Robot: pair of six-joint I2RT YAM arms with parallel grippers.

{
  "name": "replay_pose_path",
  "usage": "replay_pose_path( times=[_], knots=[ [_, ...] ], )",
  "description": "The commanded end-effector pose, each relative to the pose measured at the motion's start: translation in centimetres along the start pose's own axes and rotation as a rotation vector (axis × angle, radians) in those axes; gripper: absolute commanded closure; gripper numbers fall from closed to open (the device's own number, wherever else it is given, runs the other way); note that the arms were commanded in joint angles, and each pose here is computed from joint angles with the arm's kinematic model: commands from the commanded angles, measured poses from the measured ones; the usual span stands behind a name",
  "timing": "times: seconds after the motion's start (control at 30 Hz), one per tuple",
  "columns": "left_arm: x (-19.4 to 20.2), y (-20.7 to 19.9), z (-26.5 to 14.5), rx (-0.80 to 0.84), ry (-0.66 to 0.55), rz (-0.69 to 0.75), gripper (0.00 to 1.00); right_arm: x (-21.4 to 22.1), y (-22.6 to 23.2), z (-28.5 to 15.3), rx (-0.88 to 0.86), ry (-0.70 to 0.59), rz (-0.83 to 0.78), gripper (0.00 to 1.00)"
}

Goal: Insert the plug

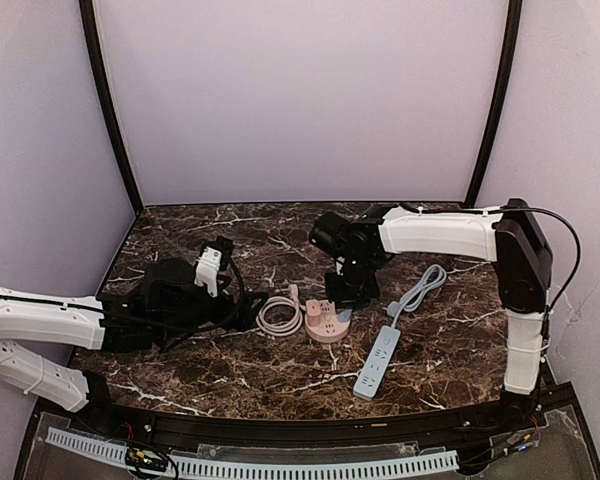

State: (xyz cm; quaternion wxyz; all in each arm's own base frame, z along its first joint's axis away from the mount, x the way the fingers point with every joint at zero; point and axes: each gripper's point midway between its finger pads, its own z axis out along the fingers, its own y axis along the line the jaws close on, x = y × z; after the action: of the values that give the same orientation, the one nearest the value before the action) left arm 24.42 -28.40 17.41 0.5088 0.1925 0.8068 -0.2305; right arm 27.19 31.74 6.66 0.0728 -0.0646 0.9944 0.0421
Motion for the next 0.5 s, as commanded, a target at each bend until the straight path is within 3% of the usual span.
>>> replay_pose_path(
  times=[0.0,0.47],
  knots=[
    [0.3,0.1,-0.4,0.014,-0.004,-0.014,0.0,1.0,-2.4,4.0,0.132,0.065,-0.003,1.0],
    [0.1,0.4,-0.8,0.007,-0.024,-0.018,0.0,2.5,-3.3,9.4,0.204,0.126,-0.008,1.0]
  ],
)
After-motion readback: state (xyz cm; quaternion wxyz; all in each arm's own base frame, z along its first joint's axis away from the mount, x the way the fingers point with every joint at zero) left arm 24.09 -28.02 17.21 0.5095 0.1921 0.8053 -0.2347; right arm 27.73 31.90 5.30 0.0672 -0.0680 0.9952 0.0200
